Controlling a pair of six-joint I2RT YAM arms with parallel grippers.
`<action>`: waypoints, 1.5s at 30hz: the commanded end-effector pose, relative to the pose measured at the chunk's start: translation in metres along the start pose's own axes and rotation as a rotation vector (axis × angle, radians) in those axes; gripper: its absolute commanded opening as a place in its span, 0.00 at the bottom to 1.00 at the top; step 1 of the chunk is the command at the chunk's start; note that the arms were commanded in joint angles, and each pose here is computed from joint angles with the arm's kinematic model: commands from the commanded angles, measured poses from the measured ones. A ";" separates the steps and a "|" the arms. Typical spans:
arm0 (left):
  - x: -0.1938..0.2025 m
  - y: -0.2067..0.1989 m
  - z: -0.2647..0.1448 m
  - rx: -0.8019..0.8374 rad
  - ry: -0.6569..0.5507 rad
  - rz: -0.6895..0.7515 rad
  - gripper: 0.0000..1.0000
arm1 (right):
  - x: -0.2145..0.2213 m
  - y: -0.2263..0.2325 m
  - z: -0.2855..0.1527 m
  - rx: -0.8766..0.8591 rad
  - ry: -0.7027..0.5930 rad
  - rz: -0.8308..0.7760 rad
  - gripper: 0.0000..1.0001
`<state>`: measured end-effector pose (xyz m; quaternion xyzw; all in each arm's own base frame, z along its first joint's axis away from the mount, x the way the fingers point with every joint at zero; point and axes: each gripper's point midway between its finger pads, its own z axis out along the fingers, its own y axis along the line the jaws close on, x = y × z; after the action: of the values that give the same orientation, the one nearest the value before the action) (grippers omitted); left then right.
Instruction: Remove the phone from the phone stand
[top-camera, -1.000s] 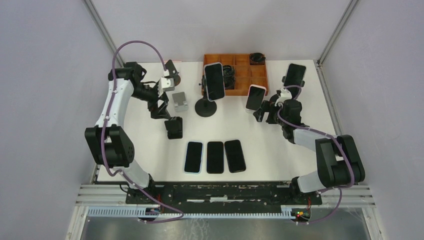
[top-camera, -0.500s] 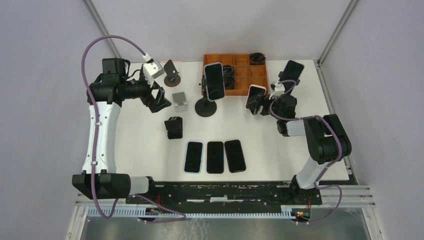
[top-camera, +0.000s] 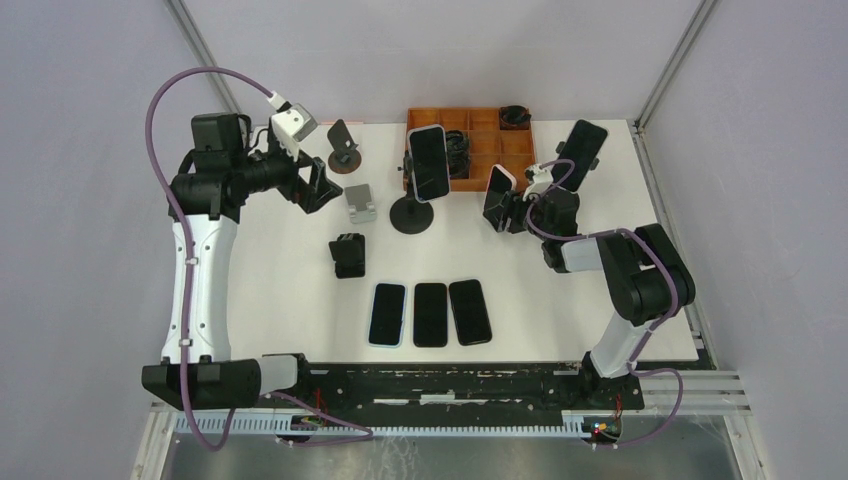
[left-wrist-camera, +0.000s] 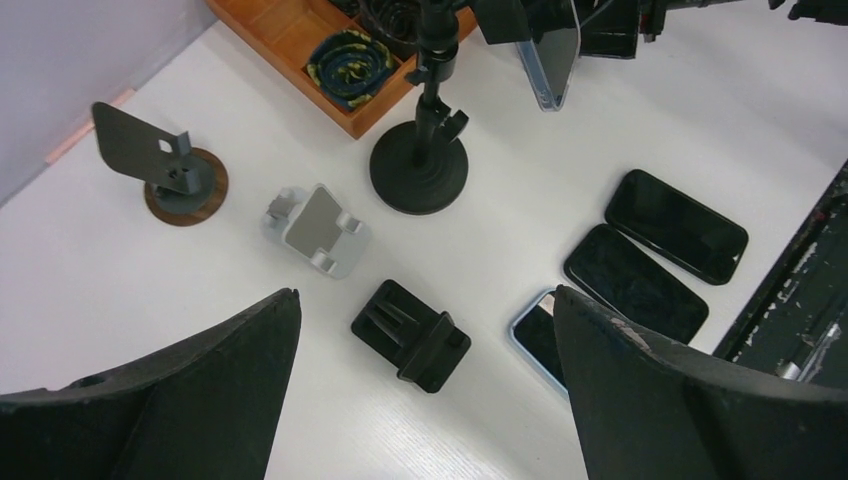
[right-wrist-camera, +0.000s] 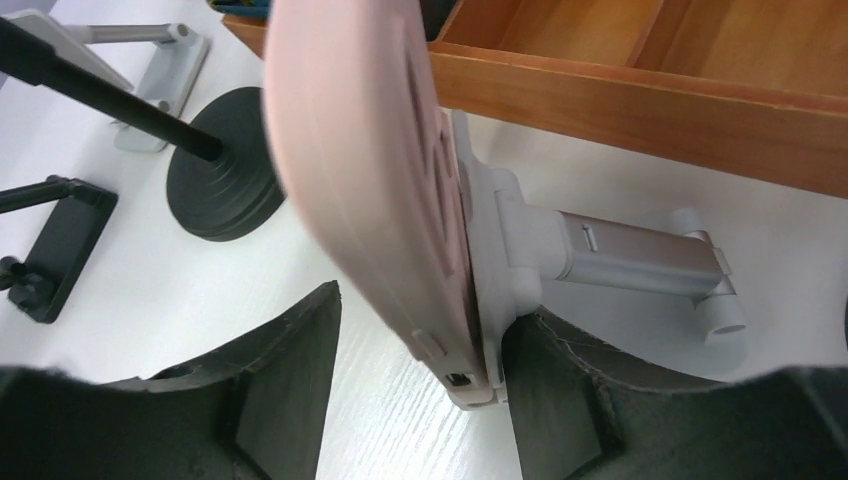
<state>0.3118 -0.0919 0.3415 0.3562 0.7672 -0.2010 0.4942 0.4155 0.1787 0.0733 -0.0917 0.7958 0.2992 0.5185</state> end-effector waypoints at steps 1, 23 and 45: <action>0.017 -0.015 0.006 0.093 0.042 -0.067 1.00 | -0.006 -0.015 0.003 0.102 -0.030 -0.010 0.63; 0.082 -0.116 0.027 0.412 0.125 0.155 1.00 | -0.007 0.084 -0.072 -0.092 -0.108 0.003 0.00; 0.061 -0.191 0.012 0.629 0.011 0.300 0.99 | -0.026 0.327 -0.239 -1.143 0.017 0.010 0.00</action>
<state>0.1588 -0.1894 0.2553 0.5976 0.6325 -0.3528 0.3440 0.1115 0.2832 0.1999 -0.2954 0.6363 0.6288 0.3354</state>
